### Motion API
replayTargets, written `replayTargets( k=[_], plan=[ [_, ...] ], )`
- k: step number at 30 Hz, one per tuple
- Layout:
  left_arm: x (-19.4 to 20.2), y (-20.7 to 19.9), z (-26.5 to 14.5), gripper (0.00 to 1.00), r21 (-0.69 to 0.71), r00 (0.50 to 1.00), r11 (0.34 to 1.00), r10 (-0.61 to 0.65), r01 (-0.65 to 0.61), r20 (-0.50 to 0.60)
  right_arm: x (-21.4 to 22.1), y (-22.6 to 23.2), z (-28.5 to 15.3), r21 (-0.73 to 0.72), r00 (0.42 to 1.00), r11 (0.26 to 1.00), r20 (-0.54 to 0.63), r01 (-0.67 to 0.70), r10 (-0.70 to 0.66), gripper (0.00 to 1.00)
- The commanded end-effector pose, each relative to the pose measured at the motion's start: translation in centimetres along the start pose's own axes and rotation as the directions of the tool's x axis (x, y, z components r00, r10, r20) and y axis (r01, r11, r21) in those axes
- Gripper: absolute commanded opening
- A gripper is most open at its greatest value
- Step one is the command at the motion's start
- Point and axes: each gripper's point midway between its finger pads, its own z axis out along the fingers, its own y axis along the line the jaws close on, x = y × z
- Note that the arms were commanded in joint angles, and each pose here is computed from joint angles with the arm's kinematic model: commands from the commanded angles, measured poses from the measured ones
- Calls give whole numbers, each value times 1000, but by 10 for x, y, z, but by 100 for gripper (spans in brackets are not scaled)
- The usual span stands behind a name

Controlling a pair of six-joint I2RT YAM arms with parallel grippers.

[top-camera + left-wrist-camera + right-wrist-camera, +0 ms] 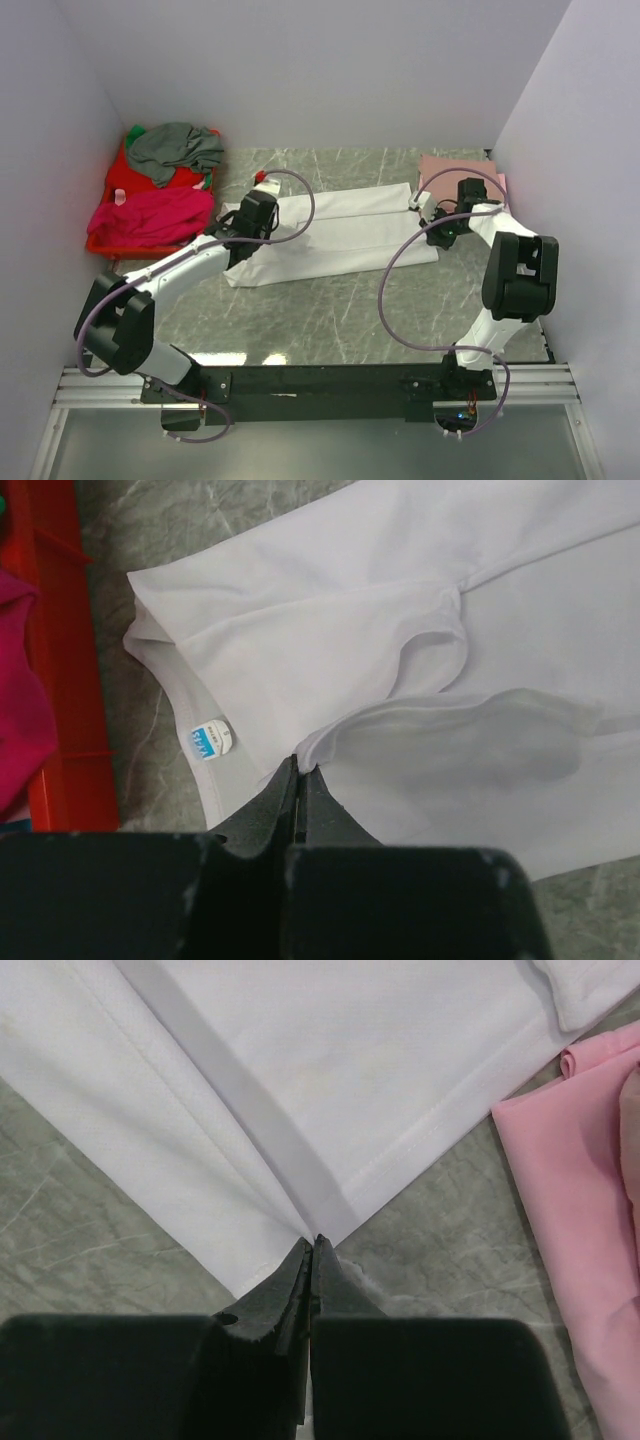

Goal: Fold and stack the t-shirts
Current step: Fold the tshirt

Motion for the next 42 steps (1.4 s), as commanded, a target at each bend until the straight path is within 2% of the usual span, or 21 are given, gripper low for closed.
replayTargets(
  k=[1,23,33,42],
  plan=[
    [-31,8,5,1,-51,996,999,12,-8,85,-6,-21,-1,51,1000,999,10,-17,17,0],
    [-35,32,17,1,-147,997,989,0,13,83,-34,-54,17,96,998,993,21,-65,63,0],
    [-32,30,37,1,-151,998,988,42,-36,38,-39,-63,24,104,997,992,10,-72,71,0],
    [-40,24,47,1,-130,995,988,93,-87,43,-35,-65,28,110,997,991,-6,-78,80,0]
  ],
)
